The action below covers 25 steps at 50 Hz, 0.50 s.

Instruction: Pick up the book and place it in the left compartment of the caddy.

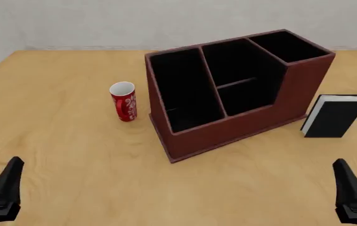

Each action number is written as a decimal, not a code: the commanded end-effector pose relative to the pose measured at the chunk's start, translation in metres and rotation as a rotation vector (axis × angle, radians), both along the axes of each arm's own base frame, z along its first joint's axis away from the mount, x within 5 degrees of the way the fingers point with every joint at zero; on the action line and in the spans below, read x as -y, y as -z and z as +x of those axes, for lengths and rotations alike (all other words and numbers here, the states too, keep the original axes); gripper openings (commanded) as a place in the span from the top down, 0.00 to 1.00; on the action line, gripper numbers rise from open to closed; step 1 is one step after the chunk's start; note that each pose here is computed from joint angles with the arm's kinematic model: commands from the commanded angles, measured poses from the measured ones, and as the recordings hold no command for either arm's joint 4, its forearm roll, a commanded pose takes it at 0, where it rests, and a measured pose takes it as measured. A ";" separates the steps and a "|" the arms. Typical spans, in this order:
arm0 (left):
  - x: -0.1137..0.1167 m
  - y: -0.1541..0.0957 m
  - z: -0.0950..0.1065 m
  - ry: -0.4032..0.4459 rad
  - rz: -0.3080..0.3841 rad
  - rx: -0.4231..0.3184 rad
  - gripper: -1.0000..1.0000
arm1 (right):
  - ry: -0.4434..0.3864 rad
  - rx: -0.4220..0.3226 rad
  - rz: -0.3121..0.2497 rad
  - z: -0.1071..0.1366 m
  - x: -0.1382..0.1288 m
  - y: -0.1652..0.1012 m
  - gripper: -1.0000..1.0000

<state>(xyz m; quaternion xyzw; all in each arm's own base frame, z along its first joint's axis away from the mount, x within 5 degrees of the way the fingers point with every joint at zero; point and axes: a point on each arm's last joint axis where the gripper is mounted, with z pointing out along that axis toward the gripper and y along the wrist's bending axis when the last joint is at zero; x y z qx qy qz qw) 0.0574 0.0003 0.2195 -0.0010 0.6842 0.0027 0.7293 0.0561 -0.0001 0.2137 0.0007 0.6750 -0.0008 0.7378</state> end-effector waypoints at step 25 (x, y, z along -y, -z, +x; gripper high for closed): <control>0.002 -0.008 -0.004 0.034 0.016 0.058 0.00 | 0.040 0.041 -0.110 -0.007 0.001 -0.034 0.00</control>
